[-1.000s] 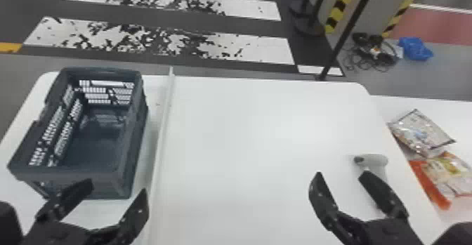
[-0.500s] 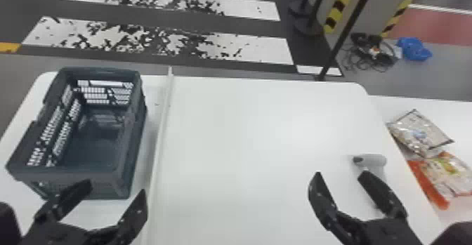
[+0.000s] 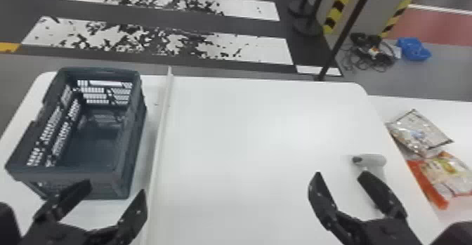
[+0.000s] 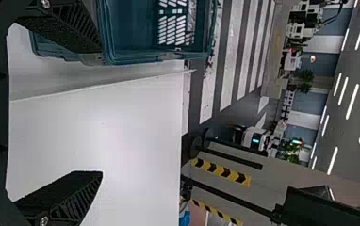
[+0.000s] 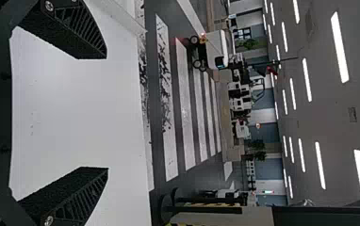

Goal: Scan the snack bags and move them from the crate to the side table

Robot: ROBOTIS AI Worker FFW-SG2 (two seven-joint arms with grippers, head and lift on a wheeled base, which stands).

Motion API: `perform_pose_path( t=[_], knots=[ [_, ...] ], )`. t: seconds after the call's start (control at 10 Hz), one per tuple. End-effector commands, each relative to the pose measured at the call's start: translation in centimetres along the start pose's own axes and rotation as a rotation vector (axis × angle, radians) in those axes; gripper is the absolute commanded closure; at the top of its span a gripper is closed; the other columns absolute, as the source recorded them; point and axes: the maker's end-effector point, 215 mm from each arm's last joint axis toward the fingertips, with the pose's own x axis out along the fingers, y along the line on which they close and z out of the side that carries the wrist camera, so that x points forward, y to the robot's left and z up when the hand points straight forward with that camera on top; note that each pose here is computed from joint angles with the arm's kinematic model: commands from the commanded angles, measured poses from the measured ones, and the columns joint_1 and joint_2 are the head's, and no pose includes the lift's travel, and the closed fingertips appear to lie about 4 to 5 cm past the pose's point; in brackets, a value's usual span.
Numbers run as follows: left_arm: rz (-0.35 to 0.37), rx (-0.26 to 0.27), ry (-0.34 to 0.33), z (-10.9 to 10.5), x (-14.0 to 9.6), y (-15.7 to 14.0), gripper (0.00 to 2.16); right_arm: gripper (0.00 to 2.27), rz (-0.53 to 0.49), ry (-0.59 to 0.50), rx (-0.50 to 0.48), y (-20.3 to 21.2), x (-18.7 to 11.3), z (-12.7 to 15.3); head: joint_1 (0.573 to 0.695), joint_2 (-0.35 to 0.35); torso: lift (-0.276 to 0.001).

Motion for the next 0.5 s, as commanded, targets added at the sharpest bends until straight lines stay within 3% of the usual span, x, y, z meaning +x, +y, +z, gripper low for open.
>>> perform_pose_path(
  t=[0.0,0.4],
  knots=[
    [0.0,-0.001,-0.001,0.02,-0.02,-0.02,0.07,0.08,-0.002,0.003,0.0,-0.1,-0.03,-0.14,0.695,-0.16,-0.087],
    [-0.008,-0.007,-0.003,0.17,-0.01,-0.22,0.07,0.08,-0.002,0.003,0.003,-0.11,-0.03,-0.14,0.695,-0.166,-0.087]
  ],
)
